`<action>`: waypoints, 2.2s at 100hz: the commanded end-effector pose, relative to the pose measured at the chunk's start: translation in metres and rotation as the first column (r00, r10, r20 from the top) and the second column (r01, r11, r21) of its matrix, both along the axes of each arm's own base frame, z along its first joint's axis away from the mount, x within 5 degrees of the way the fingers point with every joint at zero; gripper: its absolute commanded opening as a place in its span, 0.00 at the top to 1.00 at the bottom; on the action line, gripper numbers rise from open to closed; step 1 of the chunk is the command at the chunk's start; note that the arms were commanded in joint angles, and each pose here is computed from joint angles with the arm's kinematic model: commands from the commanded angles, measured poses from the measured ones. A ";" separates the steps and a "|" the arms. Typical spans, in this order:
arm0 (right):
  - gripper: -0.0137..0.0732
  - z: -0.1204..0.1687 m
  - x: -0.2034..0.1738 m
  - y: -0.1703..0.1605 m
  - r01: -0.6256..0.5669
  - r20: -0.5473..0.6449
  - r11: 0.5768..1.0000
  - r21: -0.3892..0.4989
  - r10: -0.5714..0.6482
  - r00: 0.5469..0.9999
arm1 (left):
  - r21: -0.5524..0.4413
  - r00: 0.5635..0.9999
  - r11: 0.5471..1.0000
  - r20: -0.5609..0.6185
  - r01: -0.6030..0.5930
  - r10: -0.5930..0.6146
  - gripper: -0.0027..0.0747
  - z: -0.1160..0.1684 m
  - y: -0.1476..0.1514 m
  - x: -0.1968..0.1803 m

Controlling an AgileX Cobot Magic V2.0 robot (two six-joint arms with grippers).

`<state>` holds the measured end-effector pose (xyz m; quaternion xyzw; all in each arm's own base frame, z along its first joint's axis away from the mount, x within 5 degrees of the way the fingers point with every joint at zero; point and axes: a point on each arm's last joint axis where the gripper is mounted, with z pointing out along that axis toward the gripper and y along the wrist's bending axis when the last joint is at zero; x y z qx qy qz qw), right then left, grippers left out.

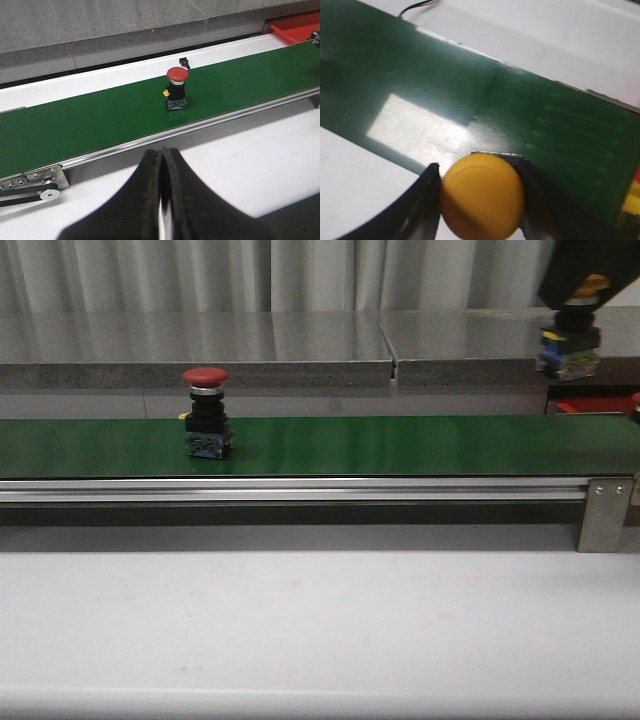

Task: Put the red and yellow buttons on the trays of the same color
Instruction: 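Carry the yellow button into the yellow tray and open the right gripper, then lower the right gripper onto the red button on the conveyor and grasp it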

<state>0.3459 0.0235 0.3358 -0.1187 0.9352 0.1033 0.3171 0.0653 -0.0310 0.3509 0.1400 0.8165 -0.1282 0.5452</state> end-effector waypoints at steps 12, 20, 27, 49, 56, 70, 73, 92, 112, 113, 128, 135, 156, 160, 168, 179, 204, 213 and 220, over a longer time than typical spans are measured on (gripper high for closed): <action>0.74 0.023 -0.007 -0.052 0.175 0.120 0.984 0.043 -0.179 0.976 | -0.046 0.997 0.999 0.071 -0.003 0.006 0.99 0.013 -0.001 0.001; 0.74 0.022 -0.009 -0.073 0.241 0.125 0.969 0.053 -0.246 0.961 | -0.046 0.997 0.999 0.071 -0.003 0.006 0.99 0.013 -0.001 0.001; 0.74 0.020 -0.011 -0.088 0.291 0.135 0.955 0.053 -0.296 0.946 | -0.046 0.997 0.999 0.071 -0.003 0.006 0.99 0.013 -0.001 0.001; 0.74 0.010 -0.015 -0.128 0.429 0.169 0.901 0.059 -0.432 0.886 | -0.046 0.997 0.999 0.071 -0.003 0.006 0.99 0.013 -0.001 0.001; 0.74 0.003 -0.016 -0.139 0.469 0.171 0.881 0.061 -0.473 0.865 | -0.046 0.997 0.999 0.071 -0.003 0.006 0.99 0.013 -0.001 0.001; 0.74 -0.014 -0.017 -0.162 0.565 0.145 0.820 0.092 -0.572 0.807 | -0.046 0.997 0.999 0.071 -0.003 0.006 0.99 0.013 -0.001 0.001; 0.74 -0.018 -0.018 -0.167 0.583 0.137 0.807 0.096 -0.591 0.795 | -0.046 0.997 0.999 0.071 -0.003 0.006 0.99 0.013 -0.001 0.001; 0.74 -0.046 -0.010 -0.186 0.626 0.072 0.774 0.093 -0.633 0.771 | -0.046 0.997 0.999 0.071 -0.003 0.006 0.99 0.013 -0.001 0.001; 0.74 -0.082 0.005 -0.192 0.650 -0.021 0.750 0.122 -0.653 0.757 | -0.046 0.997 0.999 0.071 -0.003 0.006 0.99 0.013 -0.001 0.001; 0.74 -0.085 0.006 -0.192 0.652 -0.028 0.748 0.126 -0.654 0.756 | -0.046 0.997 0.999 0.071 -0.003 0.006 0.99 0.013 -0.001 0.001; 0.73 -0.101 0.012 -0.195 0.664 -0.067 0.735 0.135 -0.662 0.747 | -0.046 0.997 0.999 0.071 -0.003 0.006 0.99 0.013 -0.001 0.001; 0.68 -0.103 0.012 -0.195 0.663 -0.074 0.737 0.133 -0.660 0.748 | -0.046 0.997 0.999 0.071 -0.003 0.006 0.99 0.013 -0.001 0.001; 0.20 -0.101 0.012 -0.196 0.666 -0.057 0.734 0.134 -0.665 0.744 | -0.046 0.997 0.999 0.071 -0.003 0.006 0.99 0.013 -0.001 0.001; 0.15 -0.101 0.012 -0.196 0.666 -0.056 0.734 0.134 -0.665 0.744 | -0.046 0.997 0.999 0.071 -0.003 0.006 0.99 0.013 -0.001 0.001; 0.15 -0.097 0.011 -0.195 0.664 -0.044 0.735 0.135 -0.665 0.745 | -0.046 0.997 0.999 0.071 -0.003 0.006 0.99 0.013 -0.001 0.001; 0.16 -0.083 0.007 -0.193 0.655 -0.006 0.743 0.136 -0.661 0.751 | -0.046 0.997 0.999 0.071 -0.003 0.006 0.99 0.013 -0.001 0.001; 0.16 -0.037 -0.012 -0.176 0.626 0.111 0.765 0.154 -0.643 0.758 | -0.046 0.997 0.999 0.071 -0.003 0.006 0.99 0.013 -0.001 0.001; 0.16 -0.022 -0.020 -0.163 0.599 0.147 0.786 0.155 -0.618 0.773 | -0.046 0.997 0.999 0.071 -0.003 0.006 0.99 0.013 -0.001 0.001; 0.16 -0.012 -0.025 -0.152 0.568 0.169 0.809 0.152 -0.587 0.791 | -0.046 0.997 0.999 0.071 -0.003 0.006 0.99 0.013 -0.001 0.001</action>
